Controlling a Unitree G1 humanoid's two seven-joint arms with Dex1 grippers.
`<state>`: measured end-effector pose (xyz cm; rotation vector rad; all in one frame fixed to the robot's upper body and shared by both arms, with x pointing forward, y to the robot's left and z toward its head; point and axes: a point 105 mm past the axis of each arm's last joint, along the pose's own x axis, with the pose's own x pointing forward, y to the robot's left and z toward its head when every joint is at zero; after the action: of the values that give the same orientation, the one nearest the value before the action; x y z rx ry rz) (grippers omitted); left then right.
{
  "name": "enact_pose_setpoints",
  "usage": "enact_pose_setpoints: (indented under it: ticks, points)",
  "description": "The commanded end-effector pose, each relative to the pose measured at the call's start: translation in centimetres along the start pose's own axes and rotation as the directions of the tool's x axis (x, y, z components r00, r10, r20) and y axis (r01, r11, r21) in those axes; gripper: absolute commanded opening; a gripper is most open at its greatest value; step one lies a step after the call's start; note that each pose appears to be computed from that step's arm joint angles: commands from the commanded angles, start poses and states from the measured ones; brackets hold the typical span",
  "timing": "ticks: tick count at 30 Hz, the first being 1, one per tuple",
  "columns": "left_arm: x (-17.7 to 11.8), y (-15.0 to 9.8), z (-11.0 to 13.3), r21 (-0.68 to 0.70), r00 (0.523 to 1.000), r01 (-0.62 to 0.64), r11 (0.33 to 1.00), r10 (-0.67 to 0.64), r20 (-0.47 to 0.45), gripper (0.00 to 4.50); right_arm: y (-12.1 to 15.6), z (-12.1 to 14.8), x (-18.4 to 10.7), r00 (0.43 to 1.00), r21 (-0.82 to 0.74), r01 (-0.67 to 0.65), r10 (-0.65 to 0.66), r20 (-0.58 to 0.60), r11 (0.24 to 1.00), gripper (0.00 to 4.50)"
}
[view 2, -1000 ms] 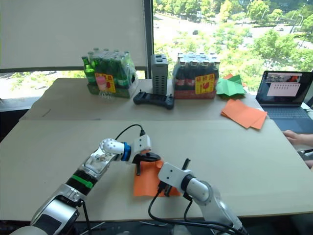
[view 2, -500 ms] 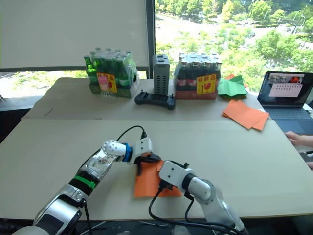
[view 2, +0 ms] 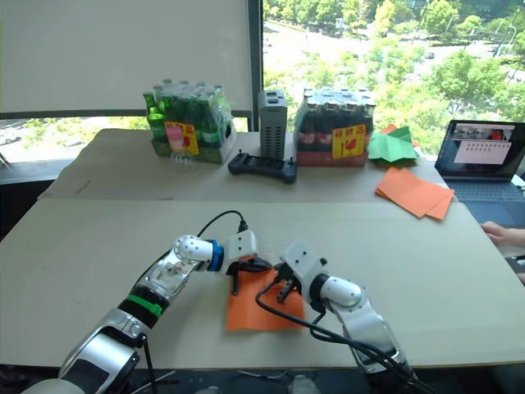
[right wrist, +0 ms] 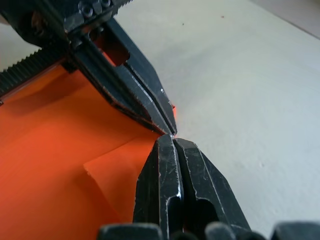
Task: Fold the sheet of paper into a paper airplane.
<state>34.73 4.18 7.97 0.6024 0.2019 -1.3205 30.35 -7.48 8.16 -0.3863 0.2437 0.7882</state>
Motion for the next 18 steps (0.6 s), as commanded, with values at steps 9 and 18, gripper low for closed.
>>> enact_pose_setpoints:
  ticks: [9,18]
  points:
    - [0.2,-0.2,-0.2,-0.002,1.0,-0.003,1.0,0.003,-0.012,0.0,-0.2,-1.7,0.5,0.998,0.013,-0.005,0.005,-0.066,1.0,0.02]
    - [0.2,-0.3,-0.2,0.002,1.0,-0.003,1.0,0.003,-0.013,0.0,0.6,-3.8,-0.3,0.986,0.109,-0.036,0.053,-0.16,0.993,0.02]
